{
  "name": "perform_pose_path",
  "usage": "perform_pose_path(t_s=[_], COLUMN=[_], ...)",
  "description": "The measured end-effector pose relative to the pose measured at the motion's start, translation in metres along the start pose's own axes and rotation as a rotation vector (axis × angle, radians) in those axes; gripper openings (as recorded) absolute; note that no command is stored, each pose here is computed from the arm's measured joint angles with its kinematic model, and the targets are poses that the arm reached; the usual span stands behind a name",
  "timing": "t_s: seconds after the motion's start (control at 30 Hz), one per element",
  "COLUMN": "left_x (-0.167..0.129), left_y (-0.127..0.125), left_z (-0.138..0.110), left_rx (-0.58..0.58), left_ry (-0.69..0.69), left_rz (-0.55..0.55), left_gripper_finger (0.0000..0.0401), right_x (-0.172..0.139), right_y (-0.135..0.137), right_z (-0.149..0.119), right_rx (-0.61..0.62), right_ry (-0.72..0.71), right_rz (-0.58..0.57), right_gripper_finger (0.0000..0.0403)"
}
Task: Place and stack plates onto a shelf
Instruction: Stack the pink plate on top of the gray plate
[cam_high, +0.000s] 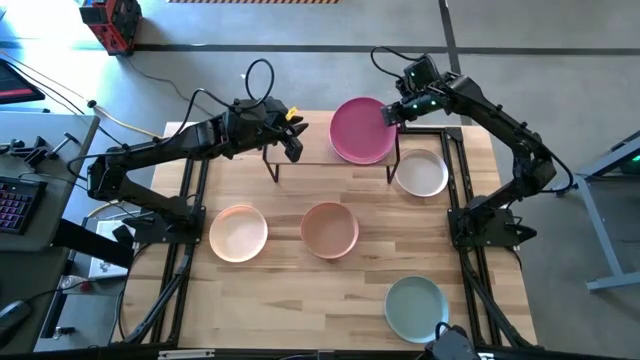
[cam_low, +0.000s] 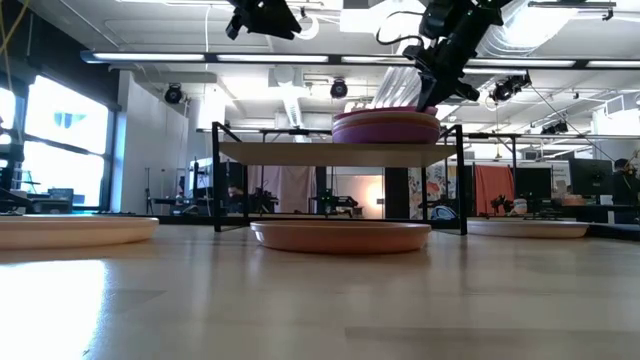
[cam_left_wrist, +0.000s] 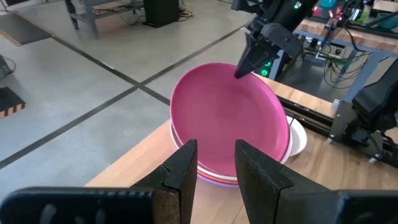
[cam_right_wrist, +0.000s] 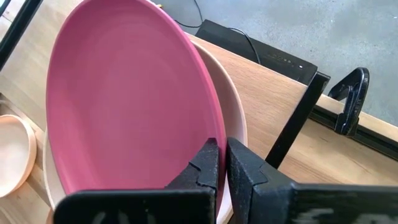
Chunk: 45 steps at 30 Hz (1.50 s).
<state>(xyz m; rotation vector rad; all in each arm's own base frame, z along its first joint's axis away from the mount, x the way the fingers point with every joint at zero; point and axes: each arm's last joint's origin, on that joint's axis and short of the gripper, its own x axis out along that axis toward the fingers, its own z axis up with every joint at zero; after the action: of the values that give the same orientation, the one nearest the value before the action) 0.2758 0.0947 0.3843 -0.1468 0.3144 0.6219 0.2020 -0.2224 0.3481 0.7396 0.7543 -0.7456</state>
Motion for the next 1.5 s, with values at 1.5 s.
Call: perform_pose_path(t_s=[1.5], left_x=[0.0], left_y=[-0.0003], left_z=[-0.0001], left_rx=[0.0], left_ry=[0.001], left_rz=[-0.002], left_gripper_finger=[0.0095], right_x=[-0.0003], right_y=[0.0006], right_z=[-0.0012], right_rx=[0.082], right_ry=[0.028], right_rz=[0.051], right_gripper_finger=[0.0028])
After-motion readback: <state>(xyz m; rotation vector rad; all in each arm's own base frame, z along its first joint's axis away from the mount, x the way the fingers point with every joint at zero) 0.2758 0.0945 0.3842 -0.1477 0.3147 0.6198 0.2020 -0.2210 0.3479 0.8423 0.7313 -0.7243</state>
